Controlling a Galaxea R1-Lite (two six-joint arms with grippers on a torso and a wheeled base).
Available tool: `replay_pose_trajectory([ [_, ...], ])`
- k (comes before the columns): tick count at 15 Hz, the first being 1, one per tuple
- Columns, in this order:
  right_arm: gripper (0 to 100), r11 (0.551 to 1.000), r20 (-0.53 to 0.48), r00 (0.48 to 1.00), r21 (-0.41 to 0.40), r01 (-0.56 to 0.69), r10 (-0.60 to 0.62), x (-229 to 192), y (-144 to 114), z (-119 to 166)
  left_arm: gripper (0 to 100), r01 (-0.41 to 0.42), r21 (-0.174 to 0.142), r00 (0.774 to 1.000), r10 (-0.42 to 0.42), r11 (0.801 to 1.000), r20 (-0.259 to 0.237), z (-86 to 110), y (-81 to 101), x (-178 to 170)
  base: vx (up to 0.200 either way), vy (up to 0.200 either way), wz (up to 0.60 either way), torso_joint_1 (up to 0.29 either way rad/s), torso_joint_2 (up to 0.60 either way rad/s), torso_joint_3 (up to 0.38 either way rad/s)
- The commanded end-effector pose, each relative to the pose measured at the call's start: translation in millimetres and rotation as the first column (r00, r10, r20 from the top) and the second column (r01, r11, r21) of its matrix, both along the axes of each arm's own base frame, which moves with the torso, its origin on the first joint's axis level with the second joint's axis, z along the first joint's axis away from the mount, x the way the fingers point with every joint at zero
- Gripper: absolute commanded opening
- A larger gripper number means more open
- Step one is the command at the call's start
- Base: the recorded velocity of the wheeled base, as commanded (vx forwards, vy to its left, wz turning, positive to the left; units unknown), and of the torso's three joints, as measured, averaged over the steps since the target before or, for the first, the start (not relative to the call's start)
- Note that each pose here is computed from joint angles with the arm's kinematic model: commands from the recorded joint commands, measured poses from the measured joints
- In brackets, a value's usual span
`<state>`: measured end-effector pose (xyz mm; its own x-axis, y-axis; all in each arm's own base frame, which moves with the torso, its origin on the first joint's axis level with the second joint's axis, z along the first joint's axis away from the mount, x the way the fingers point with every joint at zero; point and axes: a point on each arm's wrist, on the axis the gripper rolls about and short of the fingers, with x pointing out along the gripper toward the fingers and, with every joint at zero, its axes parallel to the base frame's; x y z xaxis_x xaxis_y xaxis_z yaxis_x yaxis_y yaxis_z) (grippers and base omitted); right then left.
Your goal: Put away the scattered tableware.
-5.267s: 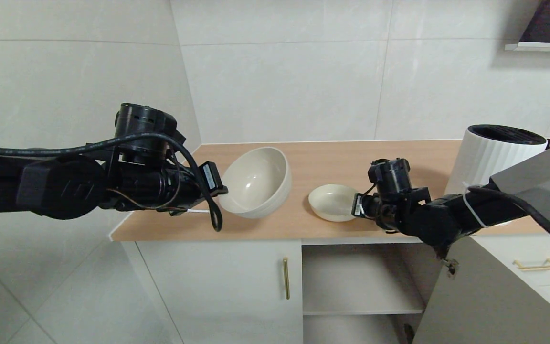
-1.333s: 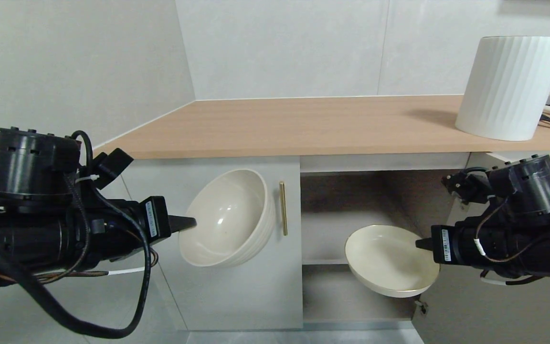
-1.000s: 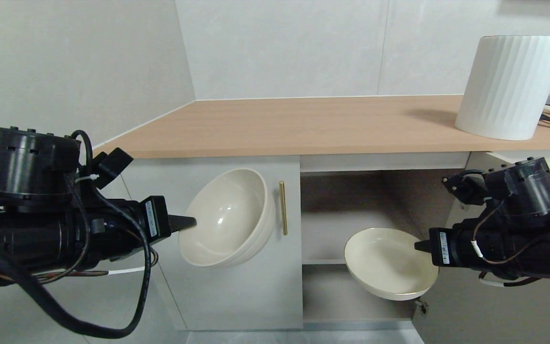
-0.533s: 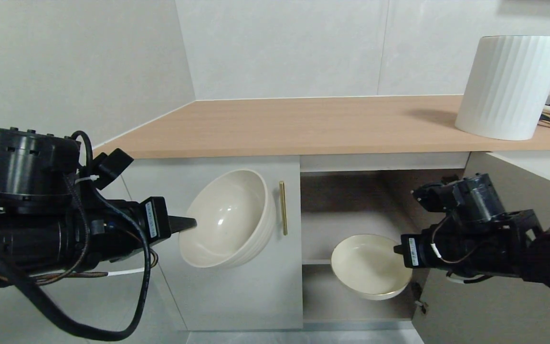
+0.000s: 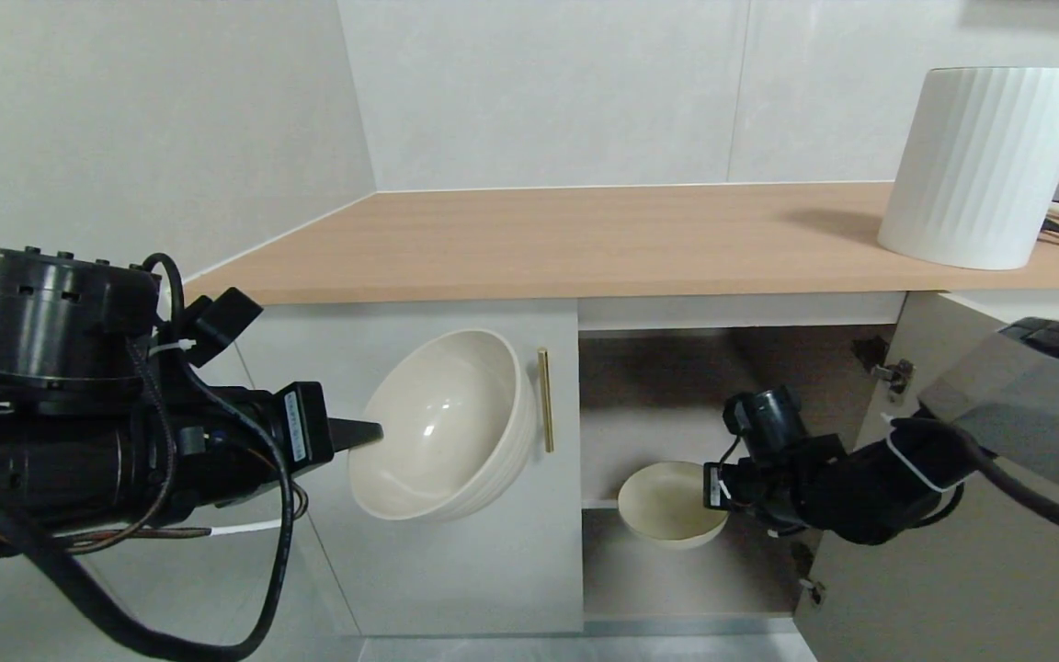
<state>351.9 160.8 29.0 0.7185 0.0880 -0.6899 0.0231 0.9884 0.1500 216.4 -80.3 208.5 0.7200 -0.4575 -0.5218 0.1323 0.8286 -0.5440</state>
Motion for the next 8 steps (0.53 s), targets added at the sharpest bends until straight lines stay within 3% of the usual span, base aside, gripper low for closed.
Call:
replay_pose_trajectory([
  [1, 0, 0.999, -0.042, 0.998, -0.036, 0.039, -0.04, 15.7, 3.8, -36.3, 0, 0.0, 0.0, 1.0, 0.0, 1.0, -0.001, -0.2, -0.2, 0.1, 0.0, 0.0, 0.0, 0.0, 0.0, 0.0],
  [6, 0, 0.974, 0.039, 0.977, -0.076, 0.212, -0.21, 50.3, -3.1, -55.0, 0, 0.002, 0.006, 1.0, -0.001, 1.0, -0.02, -4.4, -1.4, 3.2, 0.0, 0.0, 0.0, 0.0, 0.0, 0.0],
  [8, 0, 0.966, 0.058, 0.967, -0.059, 0.251, -0.247, 61.2, -9.0, -55.5, 0, 0.013, 0.021, 0.999, -0.012, 1.0, -0.051, -12.3, -6.5, 8.0, 0.0, 0.0, 0.0, 0.0, 0.0, 0.0],
])
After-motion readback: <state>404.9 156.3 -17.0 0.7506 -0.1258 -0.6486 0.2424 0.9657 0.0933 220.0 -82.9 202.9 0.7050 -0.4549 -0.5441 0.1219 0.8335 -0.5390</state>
